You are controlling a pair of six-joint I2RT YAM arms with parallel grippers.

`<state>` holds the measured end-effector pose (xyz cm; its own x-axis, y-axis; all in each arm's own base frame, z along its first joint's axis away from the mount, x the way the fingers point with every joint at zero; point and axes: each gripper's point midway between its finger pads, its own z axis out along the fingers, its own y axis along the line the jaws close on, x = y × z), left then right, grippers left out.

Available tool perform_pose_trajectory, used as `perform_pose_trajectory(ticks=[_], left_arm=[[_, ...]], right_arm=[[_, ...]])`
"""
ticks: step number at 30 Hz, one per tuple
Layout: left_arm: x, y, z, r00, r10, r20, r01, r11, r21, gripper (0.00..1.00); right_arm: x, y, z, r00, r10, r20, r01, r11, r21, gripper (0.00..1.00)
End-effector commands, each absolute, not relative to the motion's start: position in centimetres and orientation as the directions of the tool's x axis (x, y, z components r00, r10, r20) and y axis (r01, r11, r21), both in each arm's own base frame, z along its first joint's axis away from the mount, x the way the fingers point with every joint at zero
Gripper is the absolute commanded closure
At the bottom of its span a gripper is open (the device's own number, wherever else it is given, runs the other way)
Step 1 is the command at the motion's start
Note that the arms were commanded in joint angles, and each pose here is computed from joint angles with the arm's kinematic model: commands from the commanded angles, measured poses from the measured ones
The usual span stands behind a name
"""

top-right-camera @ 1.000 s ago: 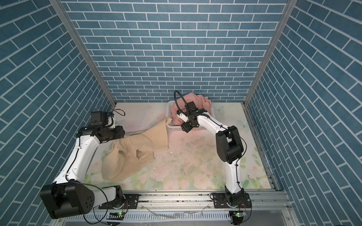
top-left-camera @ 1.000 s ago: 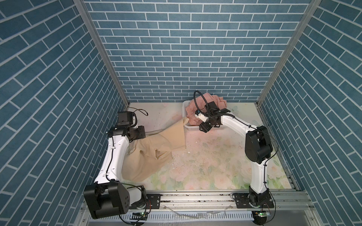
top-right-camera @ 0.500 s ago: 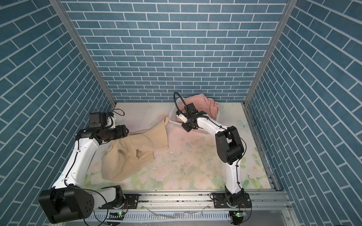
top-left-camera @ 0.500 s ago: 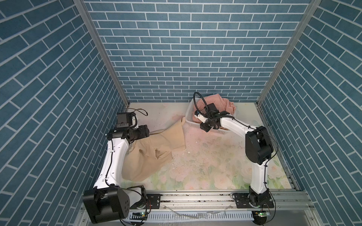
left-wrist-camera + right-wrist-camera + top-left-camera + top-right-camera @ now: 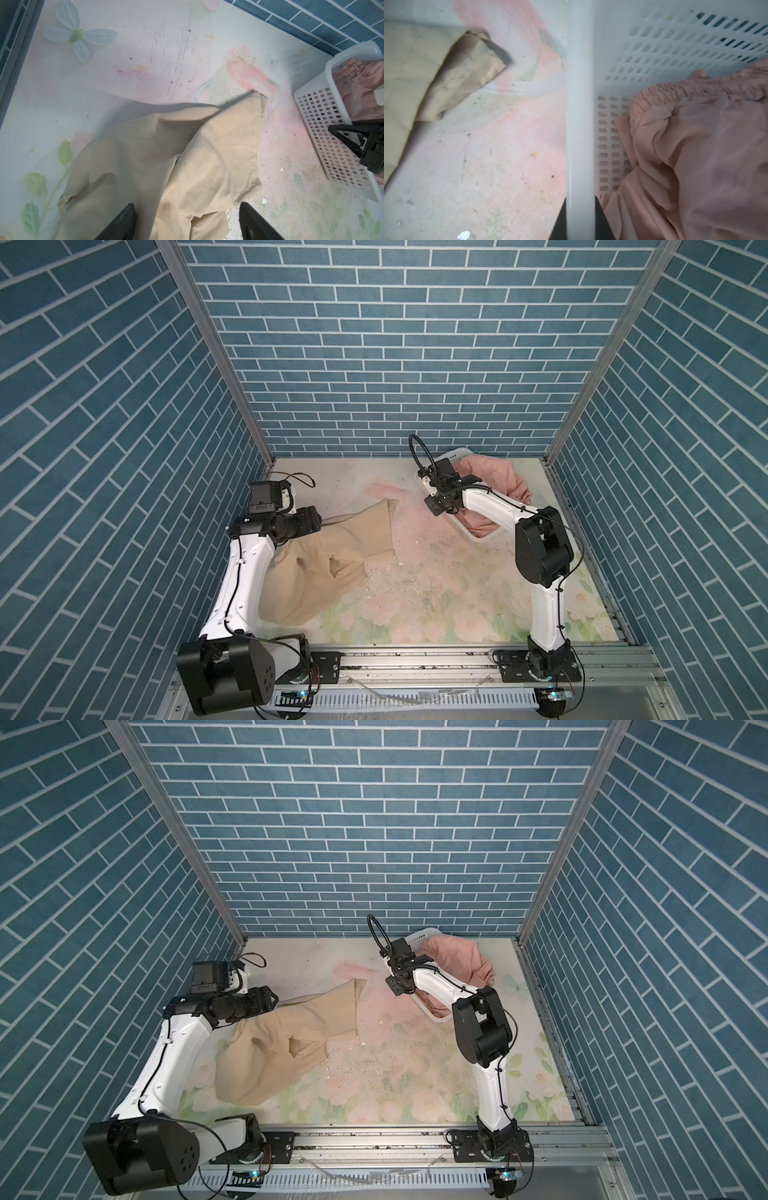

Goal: Fold and stack the shorts
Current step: 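Push the white basket farther away with the right gripper while the left holds the shorts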

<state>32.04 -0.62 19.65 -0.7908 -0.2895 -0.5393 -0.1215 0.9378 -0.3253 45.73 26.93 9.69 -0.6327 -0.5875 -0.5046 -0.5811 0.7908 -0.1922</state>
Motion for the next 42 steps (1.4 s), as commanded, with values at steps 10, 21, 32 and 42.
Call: perform_pose_trajectory(ticks=[10, 21, 32, 42], left_arm=[[30.2, -0.6, 19.1, -0.781, -0.323, -0.535, -0.161, 0.931, -0.327, 0.00], [29.3, 1.3, 18.6, -0.769, -0.362, -0.526, -0.266, 0.931, -0.251, 0.00], [28.9, 2.0, 18.2, -0.768, -0.377, -0.519, -0.301, 0.926, -0.227, 0.00], [28.7, 4.9, 23.7, -0.713, -0.343, -0.612, -0.319, 0.935, -0.152, 0.00]], right_arm=[[51.5, 16.3, 9.2, -0.793, -0.330, -0.513, -0.234, 0.941, -0.244, 1.00], [54.3, 7.8, 9.5, -0.819, -0.212, -0.534, -0.051, 0.953, -0.300, 1.00], [56.3, 5.3, 8.4, -0.825, -0.251, -0.507, -0.089, 0.942, -0.322, 0.99], [52.1, 11.5, 21.7, -0.595, -0.255, -0.762, -0.228, 0.963, -0.144, 0.55]])
